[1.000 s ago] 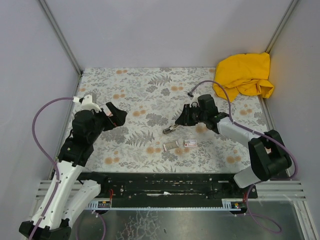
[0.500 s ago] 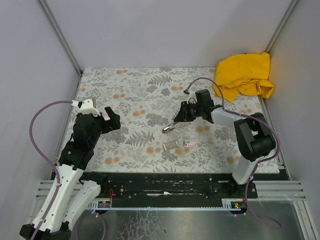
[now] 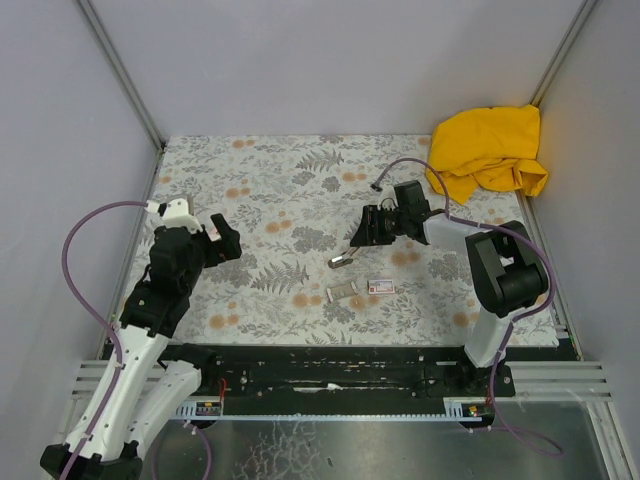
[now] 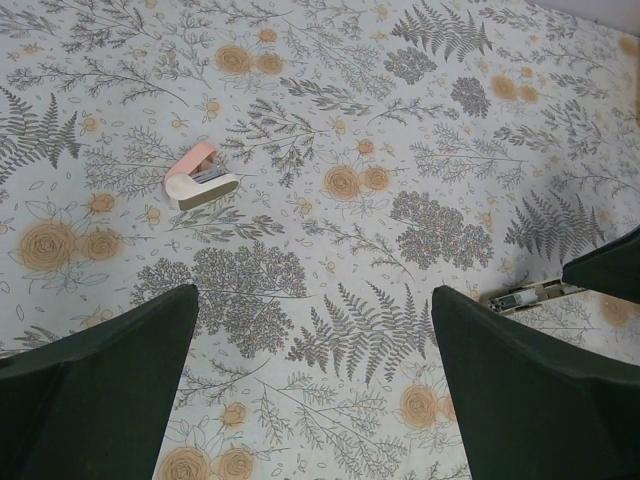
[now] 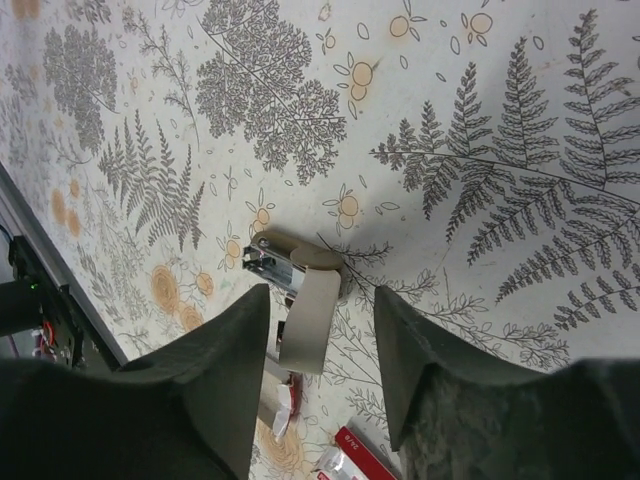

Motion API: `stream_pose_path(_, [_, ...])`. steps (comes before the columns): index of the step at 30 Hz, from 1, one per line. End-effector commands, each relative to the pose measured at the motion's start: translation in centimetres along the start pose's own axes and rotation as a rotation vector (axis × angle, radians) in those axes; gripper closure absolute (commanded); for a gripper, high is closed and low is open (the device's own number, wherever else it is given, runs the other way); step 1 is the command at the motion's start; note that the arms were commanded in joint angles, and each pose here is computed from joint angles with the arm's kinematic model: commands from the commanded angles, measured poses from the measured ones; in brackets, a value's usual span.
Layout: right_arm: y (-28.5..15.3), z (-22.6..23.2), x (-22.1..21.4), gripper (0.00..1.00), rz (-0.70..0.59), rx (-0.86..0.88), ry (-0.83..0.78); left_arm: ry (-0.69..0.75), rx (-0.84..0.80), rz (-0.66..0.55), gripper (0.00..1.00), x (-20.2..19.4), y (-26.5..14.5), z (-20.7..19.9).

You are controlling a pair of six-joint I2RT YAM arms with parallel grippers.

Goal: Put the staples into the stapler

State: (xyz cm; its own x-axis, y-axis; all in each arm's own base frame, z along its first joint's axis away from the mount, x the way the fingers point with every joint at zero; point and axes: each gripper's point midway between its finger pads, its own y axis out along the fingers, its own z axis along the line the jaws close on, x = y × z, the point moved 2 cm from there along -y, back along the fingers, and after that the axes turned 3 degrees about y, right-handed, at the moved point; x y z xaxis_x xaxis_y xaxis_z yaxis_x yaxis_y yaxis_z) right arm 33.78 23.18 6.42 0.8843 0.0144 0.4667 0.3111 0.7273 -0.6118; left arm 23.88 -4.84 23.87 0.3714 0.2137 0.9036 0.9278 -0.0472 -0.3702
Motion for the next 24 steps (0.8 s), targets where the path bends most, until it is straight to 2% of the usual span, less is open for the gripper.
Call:
stream_pose_path(1, [-1.0,0.7,2.5,0.43,-0.073,-0.007,-0.059,0.025,0.029,-0.016,0.0,0.2,0.3,0.6])
stream_pose_path(4, [-1.9,0.6,3.2,0.35,-0.108,-0.035,-0.076,0.033,0.025,-0.006,0.0,0.1,0.7,0.4])
stream_pose_path(8, [-3.8,0.0,4.1,0.27,-0.178,-0.12,-0.096,0.081,0.037,0.072,0.0,-0.4,2.7,0.2])
stream_pose_path(14, [-7.9,0.6,4.5,0.22,-0.299,-0.225,-0.131,0.136,0.084,0.235,0.01,-1.1,7.7,0.0])
stream_pose_path(20, [-10.3,1.8,3.2,0.22,-0.351,-0.218,-0.136,0.177,0.223,0.3,0.19,0.3,13.5,2.5])
stream_pose_path(24, [-11.5,2.5,2.5,0.22,-0.37,-0.213,-0.143,0.188,0.299,0.377,0.29,-0.1,17.1,5.2])
